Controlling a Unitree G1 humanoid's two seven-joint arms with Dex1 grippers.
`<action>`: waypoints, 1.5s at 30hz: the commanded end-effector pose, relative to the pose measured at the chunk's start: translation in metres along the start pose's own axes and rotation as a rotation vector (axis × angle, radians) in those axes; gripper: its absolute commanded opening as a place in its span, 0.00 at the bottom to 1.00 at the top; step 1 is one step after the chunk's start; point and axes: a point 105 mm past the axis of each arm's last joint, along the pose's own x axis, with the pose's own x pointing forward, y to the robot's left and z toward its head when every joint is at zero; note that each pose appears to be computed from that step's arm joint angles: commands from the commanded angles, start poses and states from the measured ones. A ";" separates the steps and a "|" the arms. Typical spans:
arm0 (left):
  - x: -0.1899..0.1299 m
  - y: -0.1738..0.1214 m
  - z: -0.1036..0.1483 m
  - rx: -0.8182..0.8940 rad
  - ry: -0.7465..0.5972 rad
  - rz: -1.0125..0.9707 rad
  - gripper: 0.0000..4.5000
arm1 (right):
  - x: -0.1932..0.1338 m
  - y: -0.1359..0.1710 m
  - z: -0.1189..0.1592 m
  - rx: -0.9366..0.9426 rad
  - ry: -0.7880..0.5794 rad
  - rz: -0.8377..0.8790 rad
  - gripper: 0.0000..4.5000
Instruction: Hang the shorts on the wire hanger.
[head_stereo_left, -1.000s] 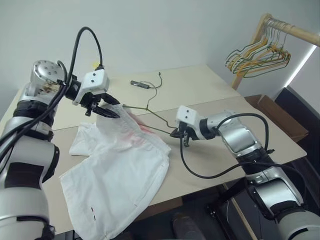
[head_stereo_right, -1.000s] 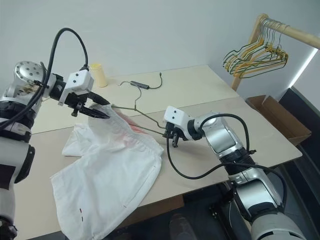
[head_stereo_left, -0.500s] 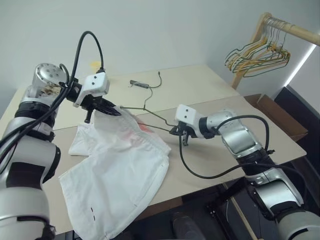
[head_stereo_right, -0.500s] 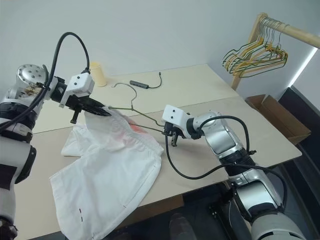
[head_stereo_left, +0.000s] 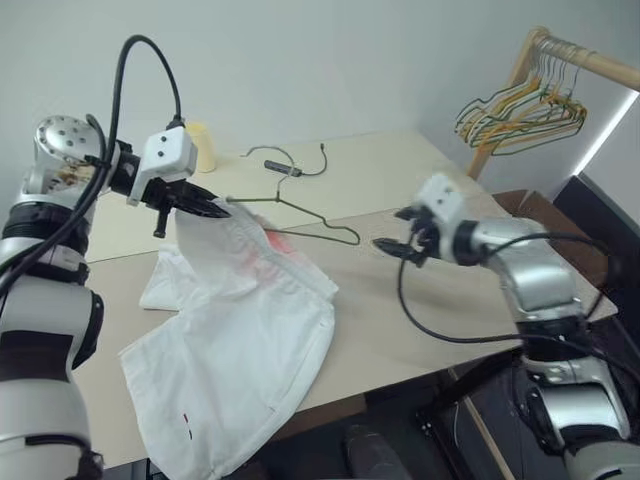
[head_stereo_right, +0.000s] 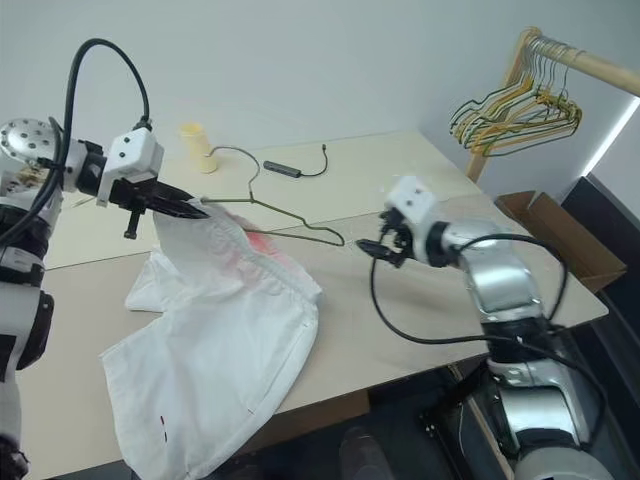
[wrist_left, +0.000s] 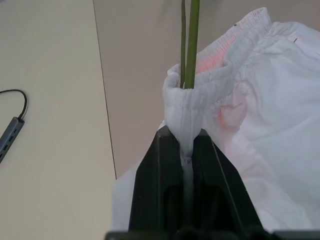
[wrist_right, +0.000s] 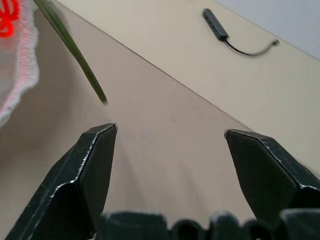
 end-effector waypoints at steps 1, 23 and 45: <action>-0.009 0.004 0.008 0.027 -0.022 0.034 0.00 | -0.026 0.008 0.013 0.059 -0.085 0.042 0.88; -0.011 -0.001 -0.002 -0.002 -0.033 0.054 0.00 | 0.047 0.149 -0.035 0.585 0.037 0.356 0.63; -0.024 -0.021 0.006 -0.044 -0.080 -0.011 0.00 | 0.027 0.045 -0.052 0.438 0.059 0.172 0.01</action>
